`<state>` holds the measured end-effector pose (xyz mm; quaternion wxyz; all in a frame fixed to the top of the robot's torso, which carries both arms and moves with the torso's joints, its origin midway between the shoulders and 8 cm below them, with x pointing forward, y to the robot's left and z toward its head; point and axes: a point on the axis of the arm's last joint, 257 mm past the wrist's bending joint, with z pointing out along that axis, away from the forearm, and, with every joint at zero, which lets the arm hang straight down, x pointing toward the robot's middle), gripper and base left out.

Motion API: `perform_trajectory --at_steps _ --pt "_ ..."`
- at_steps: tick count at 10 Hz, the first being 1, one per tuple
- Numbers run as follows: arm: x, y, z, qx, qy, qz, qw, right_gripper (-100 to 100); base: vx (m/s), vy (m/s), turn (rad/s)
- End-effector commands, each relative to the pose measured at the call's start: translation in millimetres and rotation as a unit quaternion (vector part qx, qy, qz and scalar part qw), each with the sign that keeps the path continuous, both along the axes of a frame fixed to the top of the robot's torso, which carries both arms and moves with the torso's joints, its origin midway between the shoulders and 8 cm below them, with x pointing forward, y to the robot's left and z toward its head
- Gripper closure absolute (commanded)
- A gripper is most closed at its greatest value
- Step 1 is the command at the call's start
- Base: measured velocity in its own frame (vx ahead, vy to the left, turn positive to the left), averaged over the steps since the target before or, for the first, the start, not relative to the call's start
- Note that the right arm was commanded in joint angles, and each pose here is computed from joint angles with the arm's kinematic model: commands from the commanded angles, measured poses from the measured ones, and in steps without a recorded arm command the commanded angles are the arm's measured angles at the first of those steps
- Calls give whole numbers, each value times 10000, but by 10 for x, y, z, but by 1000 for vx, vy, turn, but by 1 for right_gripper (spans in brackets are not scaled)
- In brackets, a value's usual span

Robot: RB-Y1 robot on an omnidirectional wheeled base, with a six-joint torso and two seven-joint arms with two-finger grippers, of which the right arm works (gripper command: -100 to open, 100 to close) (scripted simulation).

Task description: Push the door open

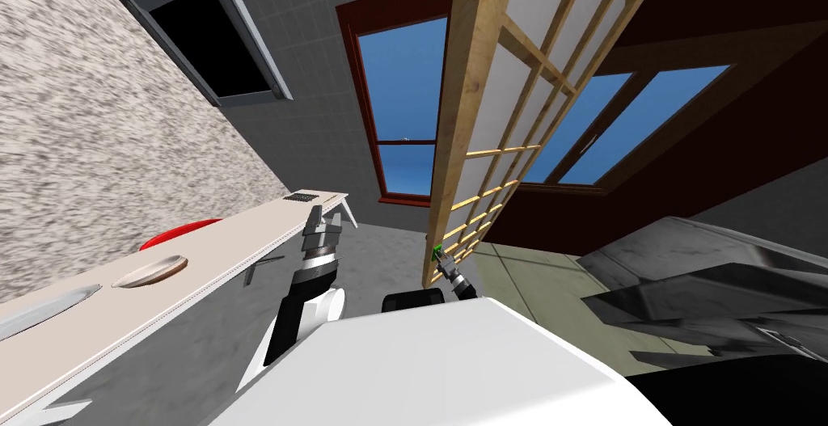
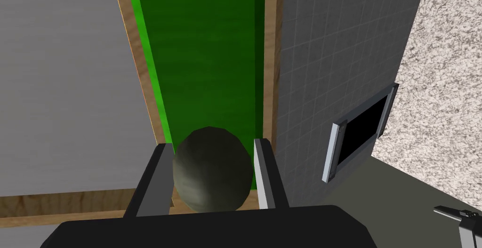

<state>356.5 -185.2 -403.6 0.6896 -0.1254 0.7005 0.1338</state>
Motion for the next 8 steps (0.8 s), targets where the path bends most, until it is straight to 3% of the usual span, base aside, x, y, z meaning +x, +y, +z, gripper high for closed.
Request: perform_trajectory --at_steps 1,5,8 --pt "26 -32 28 161 20 -42 9999 100 -7 -5 56" --pt "78 -131 70 652 115 -168 9977 100 -5 -5 56" --pt "134 -231 115 1182 202 -298 9923 100 -2 -8 92"
